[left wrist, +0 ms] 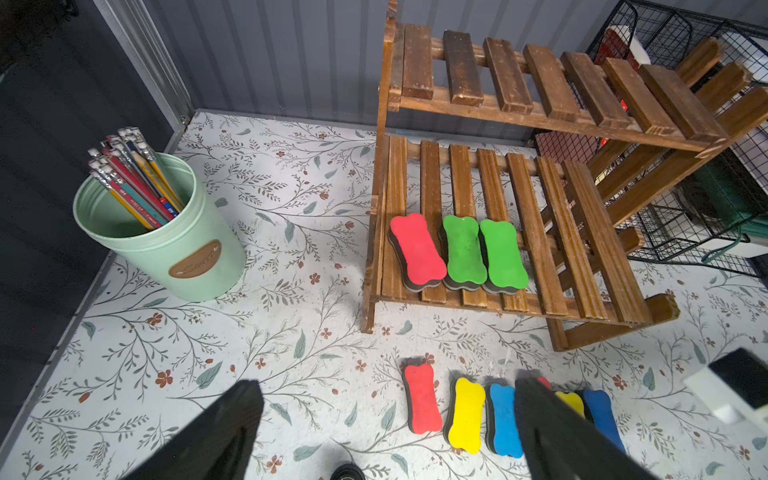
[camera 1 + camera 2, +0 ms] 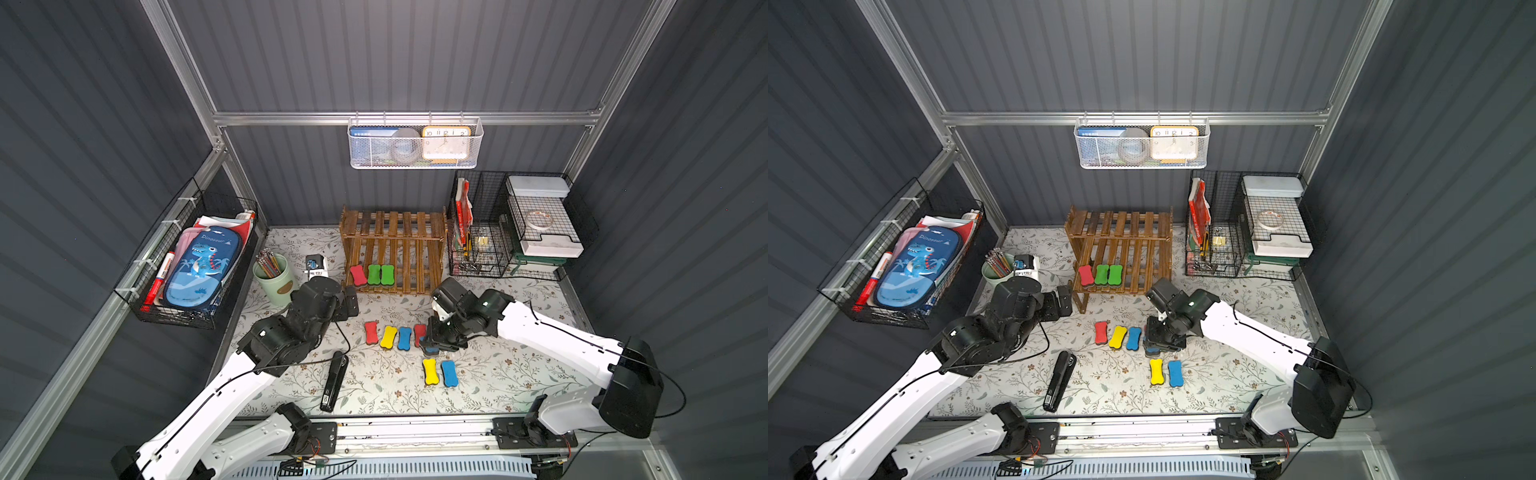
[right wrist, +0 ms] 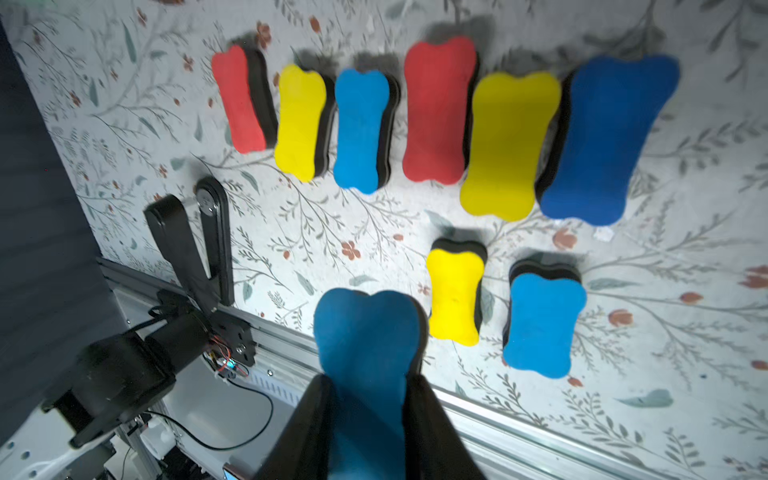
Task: Remove the whiteboard erasers from the shelf
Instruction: Place the whiteboard eraser at the center of the board.
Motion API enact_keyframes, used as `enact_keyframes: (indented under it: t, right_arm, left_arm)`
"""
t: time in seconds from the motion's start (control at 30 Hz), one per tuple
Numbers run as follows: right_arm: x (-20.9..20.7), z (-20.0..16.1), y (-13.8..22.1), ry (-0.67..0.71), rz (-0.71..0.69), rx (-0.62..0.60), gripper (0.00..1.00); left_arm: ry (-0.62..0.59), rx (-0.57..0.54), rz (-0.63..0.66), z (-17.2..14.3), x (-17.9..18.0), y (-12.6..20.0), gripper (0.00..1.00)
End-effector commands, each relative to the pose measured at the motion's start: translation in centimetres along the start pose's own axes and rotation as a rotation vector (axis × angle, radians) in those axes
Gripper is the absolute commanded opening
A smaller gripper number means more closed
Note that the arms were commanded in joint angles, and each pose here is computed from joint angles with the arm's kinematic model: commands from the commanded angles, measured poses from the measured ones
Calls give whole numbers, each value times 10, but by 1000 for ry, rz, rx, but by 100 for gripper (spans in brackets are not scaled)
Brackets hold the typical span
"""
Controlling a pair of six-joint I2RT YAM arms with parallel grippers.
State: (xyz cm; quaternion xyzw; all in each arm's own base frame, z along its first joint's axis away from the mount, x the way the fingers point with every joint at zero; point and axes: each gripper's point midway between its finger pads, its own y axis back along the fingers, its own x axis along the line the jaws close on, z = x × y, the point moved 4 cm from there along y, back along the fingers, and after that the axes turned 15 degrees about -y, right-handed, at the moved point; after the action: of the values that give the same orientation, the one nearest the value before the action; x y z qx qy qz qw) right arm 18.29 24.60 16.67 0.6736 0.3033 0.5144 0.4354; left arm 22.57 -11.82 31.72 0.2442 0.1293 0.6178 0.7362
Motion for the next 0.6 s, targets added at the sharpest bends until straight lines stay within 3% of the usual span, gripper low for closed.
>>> enact_keyframes:
  t: [0.0,0.57]
  right_arm:
    - [-8,-13,-9,-10,-43,48,31]
    - [-5,-15,-74,64,-133,73,30]
  left_arm:
    - [-18,3,-14,0,-3,-3,99]
    - [-31,34,-21,-3,-6,-7,99]
